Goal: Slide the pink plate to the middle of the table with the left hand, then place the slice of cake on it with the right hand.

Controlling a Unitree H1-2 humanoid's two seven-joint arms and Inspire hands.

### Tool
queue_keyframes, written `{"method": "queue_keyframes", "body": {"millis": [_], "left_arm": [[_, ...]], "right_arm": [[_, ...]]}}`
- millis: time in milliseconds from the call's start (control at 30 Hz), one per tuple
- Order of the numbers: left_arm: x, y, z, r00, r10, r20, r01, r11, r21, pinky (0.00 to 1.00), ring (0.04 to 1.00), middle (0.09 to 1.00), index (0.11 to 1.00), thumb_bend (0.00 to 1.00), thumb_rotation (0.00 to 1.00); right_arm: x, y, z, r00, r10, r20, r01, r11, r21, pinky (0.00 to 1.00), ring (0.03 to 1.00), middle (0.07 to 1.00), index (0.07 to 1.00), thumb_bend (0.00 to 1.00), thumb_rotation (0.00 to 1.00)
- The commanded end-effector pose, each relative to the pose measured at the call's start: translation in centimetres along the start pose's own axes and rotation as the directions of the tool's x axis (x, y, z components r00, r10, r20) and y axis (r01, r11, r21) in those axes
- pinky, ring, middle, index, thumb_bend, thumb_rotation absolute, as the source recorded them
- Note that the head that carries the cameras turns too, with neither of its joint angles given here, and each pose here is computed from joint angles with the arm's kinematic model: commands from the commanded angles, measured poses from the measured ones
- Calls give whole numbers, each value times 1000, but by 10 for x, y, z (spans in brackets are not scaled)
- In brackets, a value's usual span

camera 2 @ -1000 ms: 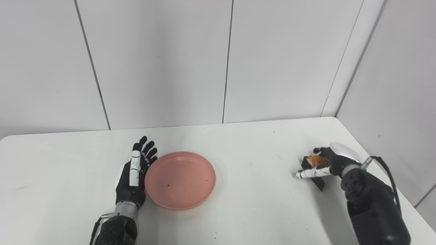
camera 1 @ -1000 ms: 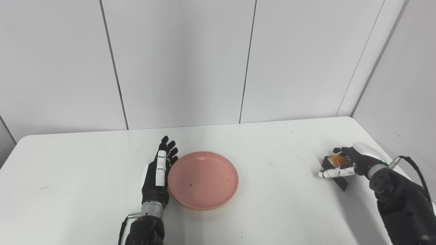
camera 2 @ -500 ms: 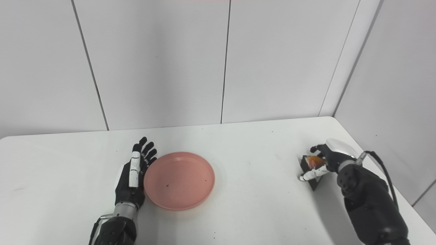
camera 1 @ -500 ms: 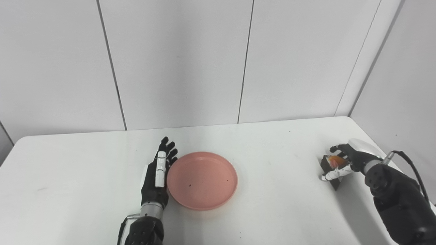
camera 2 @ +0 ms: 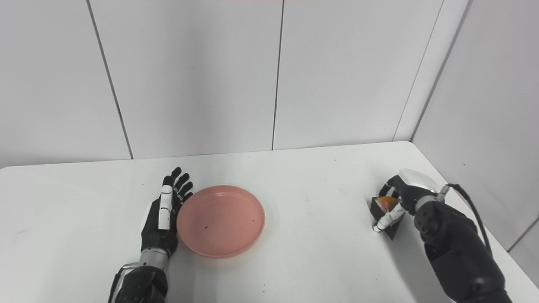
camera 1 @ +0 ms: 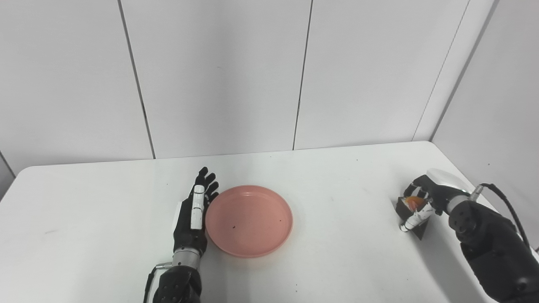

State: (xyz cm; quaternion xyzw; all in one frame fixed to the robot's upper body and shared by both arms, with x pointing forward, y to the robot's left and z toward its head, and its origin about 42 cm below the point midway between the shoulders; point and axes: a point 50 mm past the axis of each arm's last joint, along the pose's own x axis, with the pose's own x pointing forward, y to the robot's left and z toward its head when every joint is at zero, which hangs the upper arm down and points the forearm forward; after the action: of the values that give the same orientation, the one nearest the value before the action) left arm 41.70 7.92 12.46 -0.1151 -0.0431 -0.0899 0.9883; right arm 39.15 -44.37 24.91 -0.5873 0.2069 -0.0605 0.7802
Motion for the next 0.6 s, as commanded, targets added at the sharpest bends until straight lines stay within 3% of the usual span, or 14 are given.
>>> {"method": "queue_keyframes", "body": {"millis": [0,167,267,467,567], "left_arm": [[-19,7,-24,997,22,-69,-22,1000,1,923,929,939,929,644,995],[-19,6,-24,997,19,-79,-22,999,-30,942,936,944,931,641,983],[-20,4,-24,997,17,-81,-21,999,-41,949,938,946,935,631,989],[-21,1,-25,996,18,-82,-22,999,-44,950,938,948,945,626,987],[-21,0,-25,996,18,-85,-22,999,-43,951,938,948,946,627,997]], "right_arm": [[-2,-24,1,993,-114,7,114,993,-2,193,258,468,483,533,4],[-5,-26,3,987,-161,19,160,987,21,189,257,470,479,533,1],[-8,-28,6,974,-222,47,220,974,43,173,237,420,482,529,0],[-20,-33,22,932,-337,129,323,939,122,129,195,468,477,533,0],[-28,-34,33,900,-393,189,365,916,164,125,187,469,476,531,0]]}}
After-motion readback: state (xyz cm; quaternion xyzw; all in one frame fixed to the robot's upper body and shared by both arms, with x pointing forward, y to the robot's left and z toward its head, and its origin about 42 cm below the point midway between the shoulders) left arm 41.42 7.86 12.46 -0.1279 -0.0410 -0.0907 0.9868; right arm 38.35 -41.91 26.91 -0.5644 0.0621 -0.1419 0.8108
